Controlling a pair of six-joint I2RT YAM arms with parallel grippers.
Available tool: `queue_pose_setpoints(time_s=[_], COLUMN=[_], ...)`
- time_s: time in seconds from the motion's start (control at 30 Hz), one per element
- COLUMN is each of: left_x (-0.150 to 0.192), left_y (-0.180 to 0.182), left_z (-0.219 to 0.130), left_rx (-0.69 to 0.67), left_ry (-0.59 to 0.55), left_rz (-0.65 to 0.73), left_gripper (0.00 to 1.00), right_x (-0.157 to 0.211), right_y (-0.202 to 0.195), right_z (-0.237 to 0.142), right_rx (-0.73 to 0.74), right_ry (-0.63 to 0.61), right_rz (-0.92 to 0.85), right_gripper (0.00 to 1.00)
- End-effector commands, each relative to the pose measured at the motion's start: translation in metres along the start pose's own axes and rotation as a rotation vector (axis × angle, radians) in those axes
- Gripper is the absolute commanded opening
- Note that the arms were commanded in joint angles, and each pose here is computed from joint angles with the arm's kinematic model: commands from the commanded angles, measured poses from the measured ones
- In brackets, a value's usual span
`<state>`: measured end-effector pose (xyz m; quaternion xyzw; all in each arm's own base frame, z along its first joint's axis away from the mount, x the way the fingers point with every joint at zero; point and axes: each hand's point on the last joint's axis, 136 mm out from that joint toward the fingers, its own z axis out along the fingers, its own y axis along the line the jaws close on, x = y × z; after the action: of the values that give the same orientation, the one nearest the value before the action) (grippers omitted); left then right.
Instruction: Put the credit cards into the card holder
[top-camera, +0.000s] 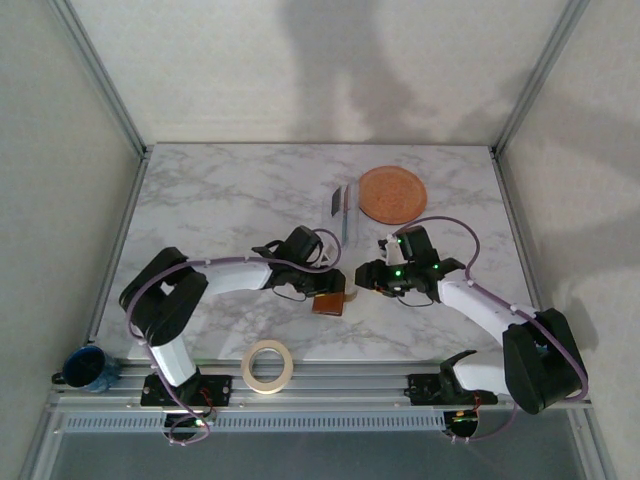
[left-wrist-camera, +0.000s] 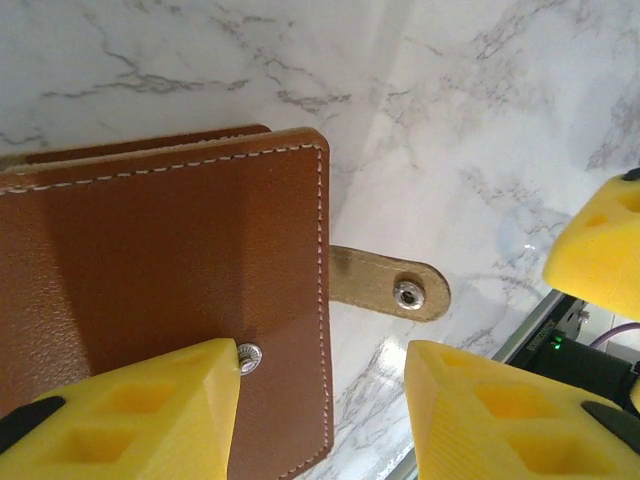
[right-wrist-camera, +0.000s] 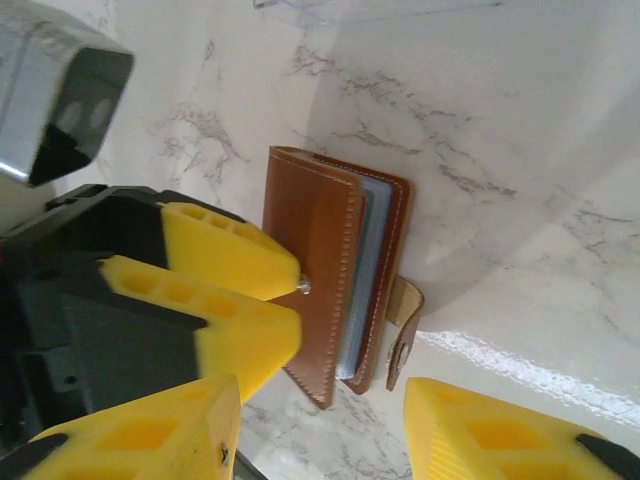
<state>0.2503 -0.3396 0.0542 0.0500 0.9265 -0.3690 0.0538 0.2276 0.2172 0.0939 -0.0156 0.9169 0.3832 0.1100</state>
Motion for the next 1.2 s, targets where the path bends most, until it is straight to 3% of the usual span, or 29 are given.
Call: queue_pose_setpoints(time_s=[0.0, 0.2, 0.5, 0.67, 0.8, 0.9, 1.17], left_x=[-0.001, -0.005, -0.005, -0.007, -0.013, -0.013, -0.006], left_y=[0.003, 0.006, 0.004, 0.004, 0.002, 0.008, 0.042], left_z=[0.007, 0.015, 0.014, 0.008, 0.0, -0.01, -0.023], left_rx=[-0.027, -0.025, -0.006, -0.003, 0.007, -0.013, -0.074], left_ry=[0.006, -0.004, -0.011, -0.026, -0.051, -0.063, -0.093], left_rz=[-0.007, -0.032, -0.041, -0.047, -0.051, -0.063, -0.114], left_gripper=[0.46, 0.44, 0.42, 0.42, 0.4, 0.37, 0.34], right_x=[0.014, 0.028, 0.022, 0.016, 0.015, 0.015, 0.018], right_y=[-0.008, -0.017, -0.013, -0.017, -0.017, -0.012, 0.009], right_z=[0.003, 0.008, 0.024, 0.028, 0.03, 0.027, 0.029], right_rx=[-0.01, -0.009, -0.068, -0.035, -0.029, -0.019, -0.034], right_ry=[0.043, 0.073, 0.109, 0.109, 0.119, 0.121, 0.166], right_rz=[0.035, 0.056, 0.055, 0.042, 0.025, -0.015, -0.117], right_gripper=[0.48, 0.46, 0.28, 0.28, 0.06, 0.0, 0.0])
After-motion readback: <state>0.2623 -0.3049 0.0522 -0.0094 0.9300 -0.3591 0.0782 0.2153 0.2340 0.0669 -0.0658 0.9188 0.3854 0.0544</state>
